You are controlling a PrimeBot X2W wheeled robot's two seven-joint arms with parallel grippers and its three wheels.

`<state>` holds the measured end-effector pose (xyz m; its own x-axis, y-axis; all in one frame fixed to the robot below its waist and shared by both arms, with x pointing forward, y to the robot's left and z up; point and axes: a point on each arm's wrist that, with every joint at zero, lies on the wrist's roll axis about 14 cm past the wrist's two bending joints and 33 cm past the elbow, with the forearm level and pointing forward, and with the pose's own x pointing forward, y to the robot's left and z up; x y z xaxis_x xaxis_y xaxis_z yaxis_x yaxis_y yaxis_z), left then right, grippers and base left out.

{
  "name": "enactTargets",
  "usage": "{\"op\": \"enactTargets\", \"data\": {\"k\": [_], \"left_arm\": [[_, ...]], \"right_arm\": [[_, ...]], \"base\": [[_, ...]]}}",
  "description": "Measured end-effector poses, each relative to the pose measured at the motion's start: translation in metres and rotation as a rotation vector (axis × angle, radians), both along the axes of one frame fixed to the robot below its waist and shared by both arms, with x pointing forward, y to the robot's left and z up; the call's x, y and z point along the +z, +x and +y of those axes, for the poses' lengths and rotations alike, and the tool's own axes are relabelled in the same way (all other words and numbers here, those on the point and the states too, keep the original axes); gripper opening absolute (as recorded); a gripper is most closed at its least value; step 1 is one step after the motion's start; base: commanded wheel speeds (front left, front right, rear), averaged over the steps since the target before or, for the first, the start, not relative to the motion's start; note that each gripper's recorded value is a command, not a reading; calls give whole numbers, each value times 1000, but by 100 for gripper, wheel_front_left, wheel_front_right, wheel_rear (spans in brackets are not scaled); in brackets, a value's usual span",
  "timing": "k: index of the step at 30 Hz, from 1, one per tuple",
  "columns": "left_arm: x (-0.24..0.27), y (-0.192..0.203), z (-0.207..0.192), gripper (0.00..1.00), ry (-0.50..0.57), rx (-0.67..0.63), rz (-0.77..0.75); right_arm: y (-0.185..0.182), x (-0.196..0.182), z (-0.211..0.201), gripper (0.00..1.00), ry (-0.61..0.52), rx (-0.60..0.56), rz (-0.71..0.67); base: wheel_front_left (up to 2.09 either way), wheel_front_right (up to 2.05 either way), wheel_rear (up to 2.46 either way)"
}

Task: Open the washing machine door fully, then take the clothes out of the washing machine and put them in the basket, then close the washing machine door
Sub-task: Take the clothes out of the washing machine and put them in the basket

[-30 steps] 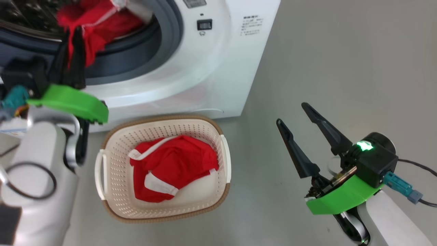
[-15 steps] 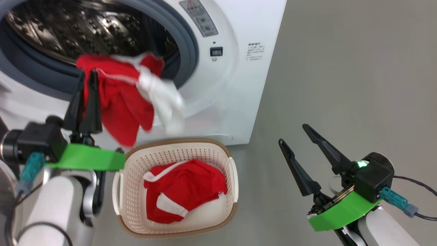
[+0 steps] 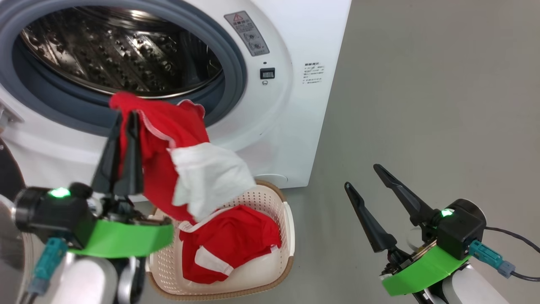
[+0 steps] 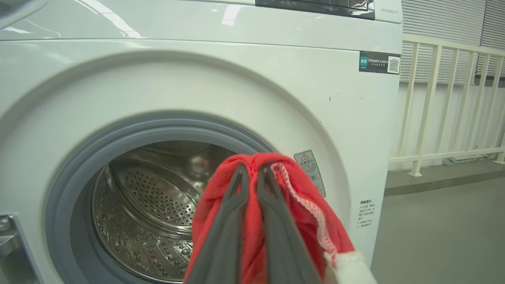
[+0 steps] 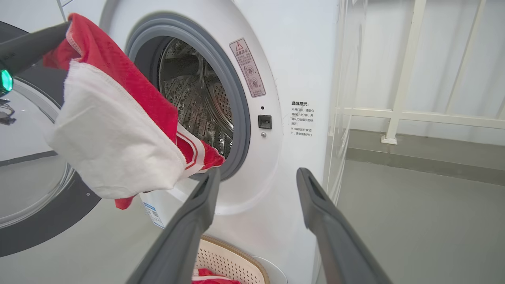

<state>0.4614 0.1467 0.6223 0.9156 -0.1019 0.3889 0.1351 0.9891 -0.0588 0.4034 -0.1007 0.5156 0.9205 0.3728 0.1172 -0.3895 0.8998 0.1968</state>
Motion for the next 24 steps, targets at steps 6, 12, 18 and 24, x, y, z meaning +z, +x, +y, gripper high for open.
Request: {"op": "enactTargets", "data": {"k": [6,12,18,24], "left_arm": [[-37,-4,-14,0,-29,-30,121],[-108,3,-14,0,-70,-16,341],[-170,11,-13,0,-74,-3,519],[-218,22,-16,0,-89,-3,653]], "right_arm": [[3,-9,1,100,0,5,23],[11,-22,4,100,1,14,57],[24,-31,8,100,3,26,69],[35,-45,10,100,-19,34,92]], "base": [[0,0,0],[0,0,0],[0,0,0],[0,0,0]]}}
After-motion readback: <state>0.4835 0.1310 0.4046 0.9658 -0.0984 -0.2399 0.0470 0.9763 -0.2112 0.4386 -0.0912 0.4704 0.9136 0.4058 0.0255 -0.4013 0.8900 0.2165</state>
